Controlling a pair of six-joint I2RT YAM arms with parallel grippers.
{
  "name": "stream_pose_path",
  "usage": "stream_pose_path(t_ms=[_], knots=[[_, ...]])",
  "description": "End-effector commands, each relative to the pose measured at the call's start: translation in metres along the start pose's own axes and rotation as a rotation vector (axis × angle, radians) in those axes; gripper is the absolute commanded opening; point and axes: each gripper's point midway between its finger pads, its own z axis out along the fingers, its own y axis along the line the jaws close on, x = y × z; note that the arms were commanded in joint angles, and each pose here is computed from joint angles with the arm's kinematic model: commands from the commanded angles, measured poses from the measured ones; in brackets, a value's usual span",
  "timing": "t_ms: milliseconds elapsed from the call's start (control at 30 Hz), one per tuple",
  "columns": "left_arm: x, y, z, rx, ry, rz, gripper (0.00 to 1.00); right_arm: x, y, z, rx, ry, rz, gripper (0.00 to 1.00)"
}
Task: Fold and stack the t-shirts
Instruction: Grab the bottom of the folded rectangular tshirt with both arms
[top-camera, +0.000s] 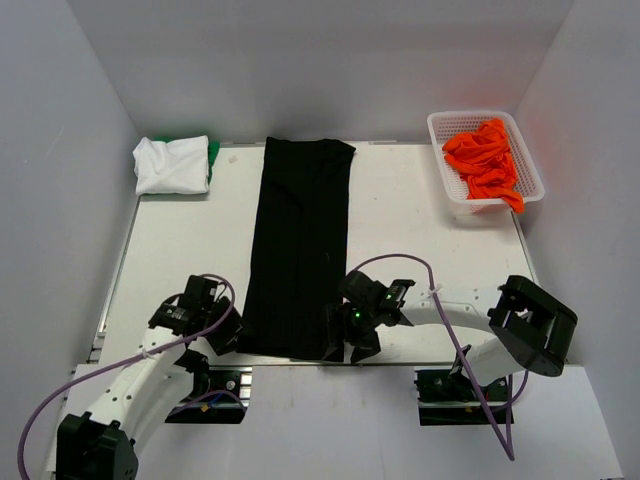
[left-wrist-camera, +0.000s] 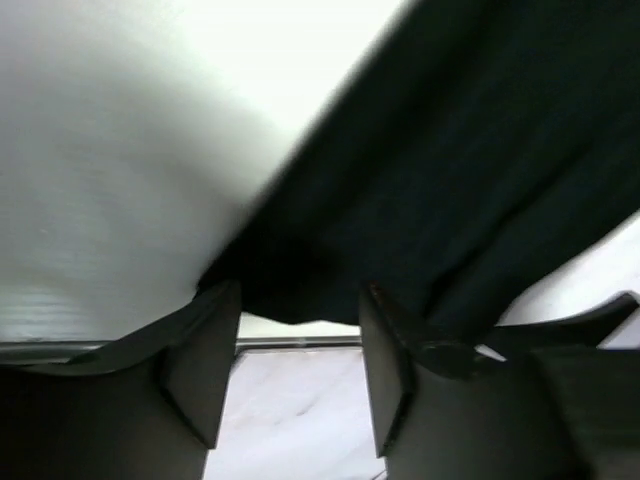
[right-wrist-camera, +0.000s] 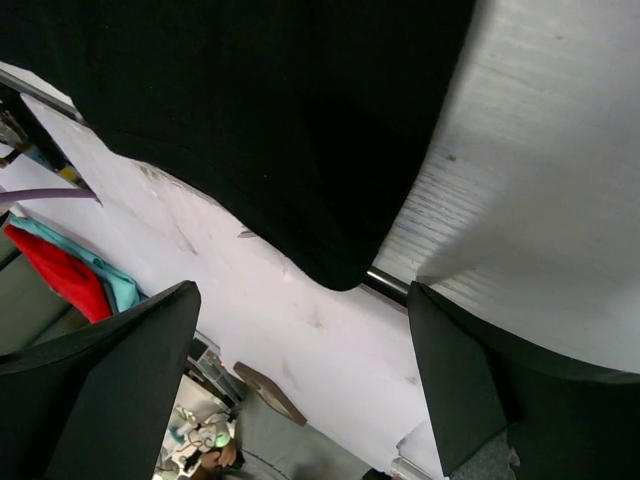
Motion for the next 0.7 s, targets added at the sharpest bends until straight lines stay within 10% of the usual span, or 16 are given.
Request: stream_pose_path(t_ms=[0, 300, 467, 667], knots=[[0.005, -0.007, 0.009, 0.060, 0.023, -0.014, 0.56, -0.004, 0.010, 0.000, -0.026, -0.004, 0.021, 0.89], [0.015, 0.010, 0.016, -0.004, 0.071, -0.034, 0.48, -0.008, 0.014, 0.009, -0.012, 0.028, -0.006, 0.79], [0.007, -0.003, -0.004, -0.010, 0.045, -0.040, 0.62, -0.009, 0.015, 0.007, -0.011, 0.026, -0.014, 0.71], [0.002, -0.004, -0.015, -0.023, 0.008, -0.047, 0.87, -0.014, 0.015, 0.008, -0.001, 0.021, -0.039, 0.36]])
